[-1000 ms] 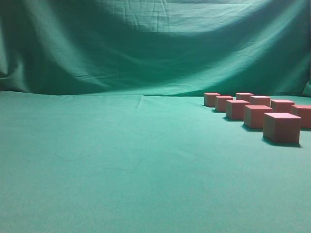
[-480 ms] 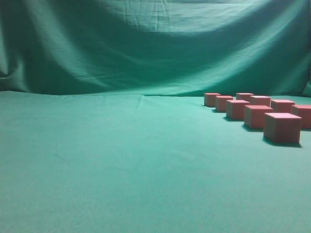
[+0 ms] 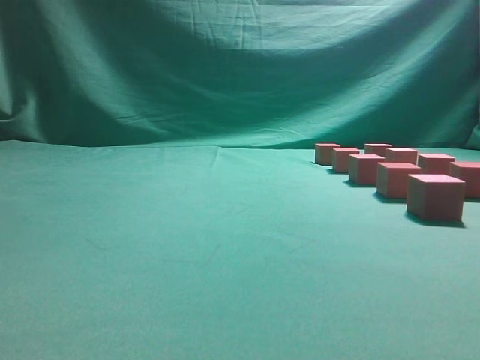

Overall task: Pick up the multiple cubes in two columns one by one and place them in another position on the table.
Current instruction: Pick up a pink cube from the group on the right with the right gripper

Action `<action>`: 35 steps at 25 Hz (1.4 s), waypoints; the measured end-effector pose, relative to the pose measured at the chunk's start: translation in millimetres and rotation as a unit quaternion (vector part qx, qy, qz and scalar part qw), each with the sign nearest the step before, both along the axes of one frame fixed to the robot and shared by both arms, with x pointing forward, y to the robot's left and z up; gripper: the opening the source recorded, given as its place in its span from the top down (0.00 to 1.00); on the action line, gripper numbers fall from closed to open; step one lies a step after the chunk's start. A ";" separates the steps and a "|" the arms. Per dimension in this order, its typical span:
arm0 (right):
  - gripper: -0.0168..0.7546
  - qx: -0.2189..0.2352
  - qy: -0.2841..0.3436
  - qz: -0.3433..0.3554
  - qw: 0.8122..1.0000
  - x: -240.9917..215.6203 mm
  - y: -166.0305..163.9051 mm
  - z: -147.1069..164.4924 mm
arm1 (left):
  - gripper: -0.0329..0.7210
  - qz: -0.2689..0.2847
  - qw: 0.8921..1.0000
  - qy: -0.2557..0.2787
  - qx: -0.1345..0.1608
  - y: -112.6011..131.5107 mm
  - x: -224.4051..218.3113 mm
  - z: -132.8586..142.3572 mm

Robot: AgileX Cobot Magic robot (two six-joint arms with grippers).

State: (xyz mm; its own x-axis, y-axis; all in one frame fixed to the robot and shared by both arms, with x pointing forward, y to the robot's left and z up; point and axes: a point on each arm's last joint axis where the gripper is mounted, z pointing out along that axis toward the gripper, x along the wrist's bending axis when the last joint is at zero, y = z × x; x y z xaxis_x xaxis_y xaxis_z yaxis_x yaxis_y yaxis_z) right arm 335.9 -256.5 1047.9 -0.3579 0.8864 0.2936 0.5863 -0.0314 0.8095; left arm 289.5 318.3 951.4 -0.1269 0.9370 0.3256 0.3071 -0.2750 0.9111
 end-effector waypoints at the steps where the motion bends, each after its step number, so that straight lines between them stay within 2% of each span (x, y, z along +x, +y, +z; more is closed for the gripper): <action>1: 0.98 -0.001 0.018 0.007 1.000 5.8 0.9 1.0 | 0.96 0.000 1.000 0.000 0.000 0.0 0.0 0.0; 5: 0.98 -0.003 0.052 0.015 0.999 30.1 2.0 10.7 | 0.96 0.000 1.000 0.000 0.000 0.0 0.0 0.0; 9: 0.98 0.000 0.049 -0.007 0.999 46.8 -0.3 13.4 | 0.96 0.000 1.000 0.000 0.000 0.0 0.0 0.0; 12: 0.98 -0.014 0.051 0.007 0.999 53.9 0.2 13.6 | 0.96 0.000 1.000 0.000 0.000 0.0 0.0 0.0; 16: 0.98 -0.076 0.103 0.054 0.990 69.3 1.4 19.0 | 0.96 0.000 1.000 0.000 0.000 0.0 0.0 0.0; 21: 0.98 -0.200 0.181 0.062 0.961 93.1 12.7 16.1 | 0.96 0.000 1.000 0.000 0.000 0.0 0.0 0.0; 24: 0.98 -0.241 0.207 0.057 0.947 107.4 25.4 7.4 | 0.96 0.000 1.000 0.000 0.000 0.0 0.0 0.0; 32: 0.98 -0.248 0.253 0.077 0.932 146.8 53.2 -30.2 | 0.96 0.000 1.000 0.000 0.000 0.0 0.0 0.0; 33: 0.91 -0.250 0.259 0.080 0.930 151.9 55.3 -37.3 | 0.96 0.000 1.000 0.000 0.000 0.0 0.0 0.0; 34: 0.91 -0.249 0.263 0.081 0.928 155.2 56.9 -41.7 | 0.96 0.000 1.000 0.000 0.000 0.0 0.0 0.0; 35: 0.81 -0.247 0.271 0.083 0.927 158.4 58.8 -47.0 | 0.96 0.000 1.000 0.000 0.000 0.0 0.0 0.0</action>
